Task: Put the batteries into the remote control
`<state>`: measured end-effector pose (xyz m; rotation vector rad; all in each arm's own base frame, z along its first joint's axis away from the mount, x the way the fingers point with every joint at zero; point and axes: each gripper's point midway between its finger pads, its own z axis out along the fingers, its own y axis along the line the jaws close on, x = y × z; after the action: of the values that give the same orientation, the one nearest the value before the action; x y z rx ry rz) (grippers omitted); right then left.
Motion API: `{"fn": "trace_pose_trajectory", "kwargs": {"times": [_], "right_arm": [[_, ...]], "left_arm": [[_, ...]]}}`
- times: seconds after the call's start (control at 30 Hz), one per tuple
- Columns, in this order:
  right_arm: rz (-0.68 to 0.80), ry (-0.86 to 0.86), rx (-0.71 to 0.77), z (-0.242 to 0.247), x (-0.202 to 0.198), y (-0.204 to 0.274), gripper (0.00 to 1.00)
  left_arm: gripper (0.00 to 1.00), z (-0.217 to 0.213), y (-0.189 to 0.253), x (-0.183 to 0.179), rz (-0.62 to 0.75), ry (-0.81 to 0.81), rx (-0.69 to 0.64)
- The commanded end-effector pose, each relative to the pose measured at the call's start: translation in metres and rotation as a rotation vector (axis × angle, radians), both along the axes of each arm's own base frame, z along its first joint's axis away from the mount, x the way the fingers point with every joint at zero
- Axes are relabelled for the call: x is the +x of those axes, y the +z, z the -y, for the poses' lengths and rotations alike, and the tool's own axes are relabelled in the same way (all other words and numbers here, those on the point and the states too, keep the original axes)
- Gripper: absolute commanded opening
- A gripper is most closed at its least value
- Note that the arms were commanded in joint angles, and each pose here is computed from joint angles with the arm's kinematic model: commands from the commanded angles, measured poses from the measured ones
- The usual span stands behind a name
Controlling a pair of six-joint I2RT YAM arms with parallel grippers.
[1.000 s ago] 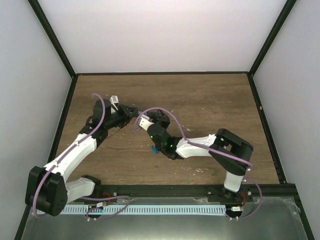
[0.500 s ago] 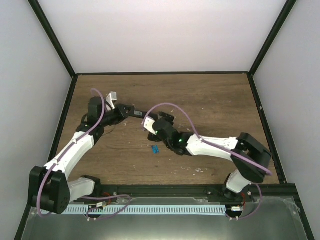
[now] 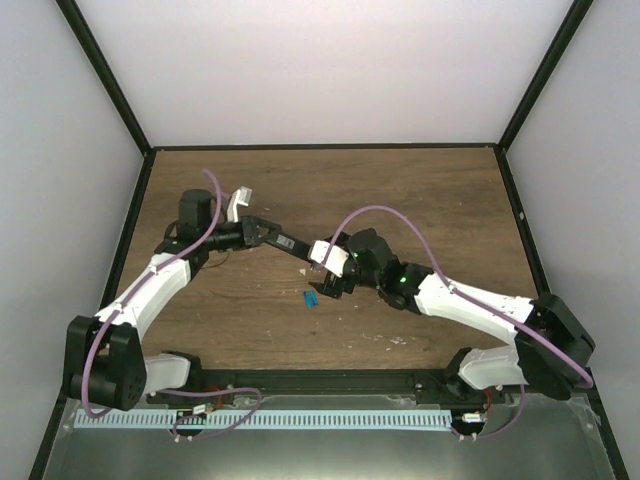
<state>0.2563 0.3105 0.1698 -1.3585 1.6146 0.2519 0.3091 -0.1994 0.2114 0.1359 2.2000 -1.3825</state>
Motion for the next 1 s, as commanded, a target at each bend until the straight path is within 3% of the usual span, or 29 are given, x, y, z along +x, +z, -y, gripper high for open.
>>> {"fn": "trace_pose_trajectory", "kwargs": {"times": [0.0,0.27,0.63,0.97], "right_arm": [[-0.047,0.11,-0.005,-0.008,-0.017,-0.006,0.96],[-0.054,0.113,-0.022,-0.013,-0.012,-0.009,0.78],[-0.049,0.101,-0.041,-0.01,-0.01,-0.009,0.38],[-0.083,0.117,-0.084,-0.009,-0.013,-0.021,0.29]], "left_arm": [[0.07,0.008,0.014,-0.012,0.047,-0.115,-0.025],[0.06,0.009,0.014,-0.027,0.049,-0.161,-0.039],[0.03,0.01,0.019,-0.041,0.082,-0.205,-0.058],[0.02,0.01,0.02,-0.04,0.088,-0.212,-0.055]]}}
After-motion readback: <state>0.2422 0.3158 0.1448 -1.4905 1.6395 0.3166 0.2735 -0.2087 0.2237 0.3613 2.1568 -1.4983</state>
